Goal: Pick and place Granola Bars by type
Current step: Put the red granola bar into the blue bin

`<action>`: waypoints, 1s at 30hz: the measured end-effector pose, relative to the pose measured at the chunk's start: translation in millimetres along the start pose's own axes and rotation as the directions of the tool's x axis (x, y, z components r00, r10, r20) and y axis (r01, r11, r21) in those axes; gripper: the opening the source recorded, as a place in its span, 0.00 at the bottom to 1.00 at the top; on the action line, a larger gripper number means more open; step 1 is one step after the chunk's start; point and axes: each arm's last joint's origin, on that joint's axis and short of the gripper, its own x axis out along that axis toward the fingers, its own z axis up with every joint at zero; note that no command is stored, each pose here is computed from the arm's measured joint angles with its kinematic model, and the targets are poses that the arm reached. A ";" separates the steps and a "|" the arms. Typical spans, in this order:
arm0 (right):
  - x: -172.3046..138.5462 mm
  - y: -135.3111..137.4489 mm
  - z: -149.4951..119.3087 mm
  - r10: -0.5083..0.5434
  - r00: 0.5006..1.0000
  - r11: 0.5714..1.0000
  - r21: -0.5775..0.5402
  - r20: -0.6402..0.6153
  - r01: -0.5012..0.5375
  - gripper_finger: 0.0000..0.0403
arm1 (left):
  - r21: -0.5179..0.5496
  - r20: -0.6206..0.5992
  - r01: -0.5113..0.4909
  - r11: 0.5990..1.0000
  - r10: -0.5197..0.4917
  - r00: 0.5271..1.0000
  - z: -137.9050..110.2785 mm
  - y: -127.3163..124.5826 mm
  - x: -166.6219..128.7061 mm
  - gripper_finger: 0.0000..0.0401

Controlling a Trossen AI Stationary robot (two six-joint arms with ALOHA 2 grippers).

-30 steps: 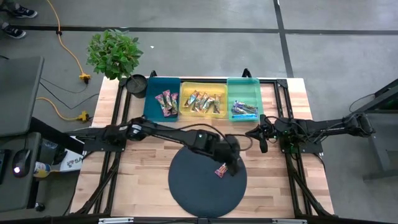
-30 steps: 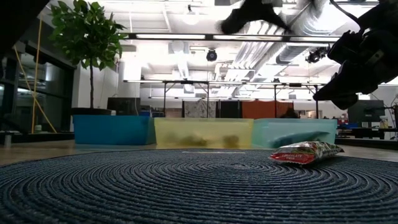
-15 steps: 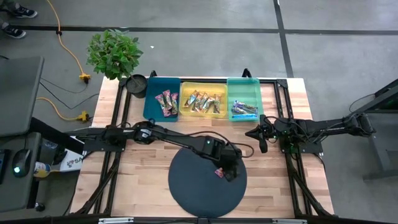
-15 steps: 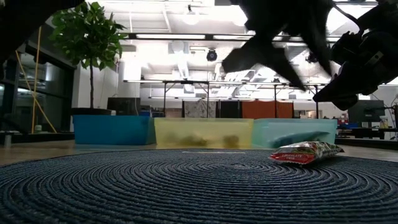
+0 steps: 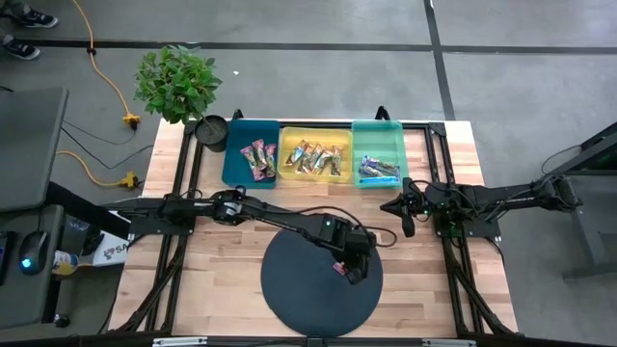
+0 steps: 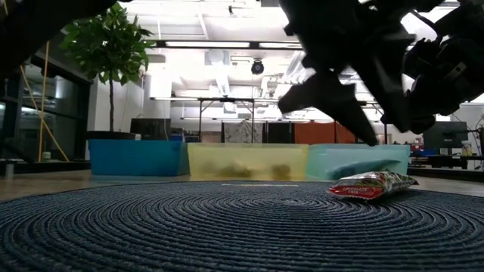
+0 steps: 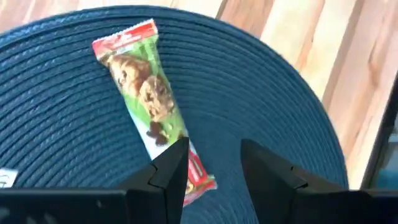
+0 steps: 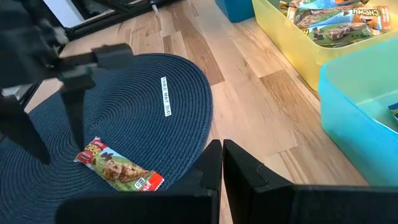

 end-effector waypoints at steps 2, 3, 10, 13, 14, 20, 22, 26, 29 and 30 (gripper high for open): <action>0.0 0.0 0.0 0.000 1.000 1.000 0.000 0.000 0.000 0.00 | -0.006 -0.015 -0.007 1.000 0.007 1.000 0.6 3.6 1.4 0.36; 0.0 0.0 0.0 0.000 1.000 1.000 0.000 0.000 0.000 0.00 | -0.007 -0.019 -0.011 1.000 0.011 1.000 0.3 4.3 1.6 0.36; 0.0 0.0 0.0 0.000 1.000 1.000 0.000 0.000 0.000 0.00 | -0.017 -0.001 -0.029 0.999 0.029 1.000 11.0 17.7 0.3 0.41; 0.0 0.0 0.0 0.000 1.000 1.000 0.000 0.000 0.000 0.00 | -0.032 -0.009 -0.019 0.999 0.019 1.000 15.6 24.2 -0.4 0.49; 0.0 0.0 0.0 0.000 1.000 1.000 0.000 0.000 0.000 0.00 | -0.035 -0.012 -0.016 0.999 0.016 1.000 16.5 25.5 -0.6 0.52; 0.0 0.0 0.0 0.000 1.000 1.000 0.000 0.000 0.000 0.00 | -0.046 -0.010 -0.027 0.999 0.027 1.000 16.9 26.8 -0.6 0.63; 0.0 0.0 0.0 0.000 1.000 1.000 0.000 0.000 0.000 0.00 | -0.059 -0.017 -0.036 0.998 0.035 0.999 15.5 26.6 -0.6 0.63; 0.0 0.0 0.0 0.000 1.000 1.000 0.000 0.000 0.000 0.00 | -0.060 -0.014 -0.092 0.994 0.091 0.996 13.1 28.7 1.7 0.63; 0.0 0.0 0.0 0.000 1.000 1.000 0.000 0.000 0.000 0.00 | -0.058 -0.021 -0.108 0.992 0.107 0.994 10.6 29.4 7.5 0.63; 0.0 0.0 0.0 0.000 1.000 1.000 0.000 0.000 0.000 0.00 | -0.057 -0.026 -0.108 0.993 0.107 0.994 9.9 29.3 8.2 0.63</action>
